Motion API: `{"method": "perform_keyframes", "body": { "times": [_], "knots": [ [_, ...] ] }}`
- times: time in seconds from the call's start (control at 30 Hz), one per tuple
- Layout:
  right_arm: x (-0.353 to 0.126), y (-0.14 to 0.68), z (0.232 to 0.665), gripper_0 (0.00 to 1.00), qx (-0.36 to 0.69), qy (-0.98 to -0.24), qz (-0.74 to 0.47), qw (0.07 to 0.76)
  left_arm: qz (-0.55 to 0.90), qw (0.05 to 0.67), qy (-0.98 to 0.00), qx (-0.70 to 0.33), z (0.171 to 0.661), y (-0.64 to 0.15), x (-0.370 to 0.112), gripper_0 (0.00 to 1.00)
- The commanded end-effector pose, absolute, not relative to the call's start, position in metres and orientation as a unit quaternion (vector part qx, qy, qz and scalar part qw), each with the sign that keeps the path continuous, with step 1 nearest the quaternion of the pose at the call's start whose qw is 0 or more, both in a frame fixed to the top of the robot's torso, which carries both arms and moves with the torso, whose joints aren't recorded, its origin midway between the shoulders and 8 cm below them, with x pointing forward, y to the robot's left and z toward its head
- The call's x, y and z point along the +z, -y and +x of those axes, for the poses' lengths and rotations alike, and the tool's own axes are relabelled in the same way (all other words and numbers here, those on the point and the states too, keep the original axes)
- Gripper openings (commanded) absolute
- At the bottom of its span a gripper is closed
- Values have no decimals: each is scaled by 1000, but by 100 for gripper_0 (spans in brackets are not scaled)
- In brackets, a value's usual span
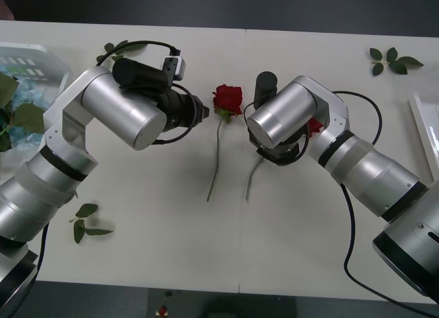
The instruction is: Put the red flowers into the right box and the blue flowers into the left box
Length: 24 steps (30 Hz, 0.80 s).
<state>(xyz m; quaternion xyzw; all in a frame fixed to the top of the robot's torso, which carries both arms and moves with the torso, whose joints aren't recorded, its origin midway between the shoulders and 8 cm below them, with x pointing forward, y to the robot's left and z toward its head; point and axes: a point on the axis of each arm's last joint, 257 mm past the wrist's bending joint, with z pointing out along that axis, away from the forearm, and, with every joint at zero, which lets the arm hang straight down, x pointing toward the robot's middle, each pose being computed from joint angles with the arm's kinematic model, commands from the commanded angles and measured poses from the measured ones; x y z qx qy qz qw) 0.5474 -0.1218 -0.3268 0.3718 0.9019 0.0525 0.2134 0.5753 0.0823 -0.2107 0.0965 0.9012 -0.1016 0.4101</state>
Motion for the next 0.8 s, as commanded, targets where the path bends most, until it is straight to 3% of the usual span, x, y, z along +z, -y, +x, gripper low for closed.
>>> {"method": "perform_keyframes", "body": {
  "times": [0.03, 0.37, 0.8],
  "knots": [
    [-300, 113, 560, 0, 60, -907, 347, 231, 99, 433, -889, -110, 591, -64, -197, 100],
    [-247, 153, 546, 0, 34, -913, 325, 244, 149, 432, -884, -95, 594, -38, -231, 100],
    [-158, 242, 525, 0, 60, -904, 265, 329, 195, 424, -882, -60, 596, -25, -250, 100]
  ]
}}
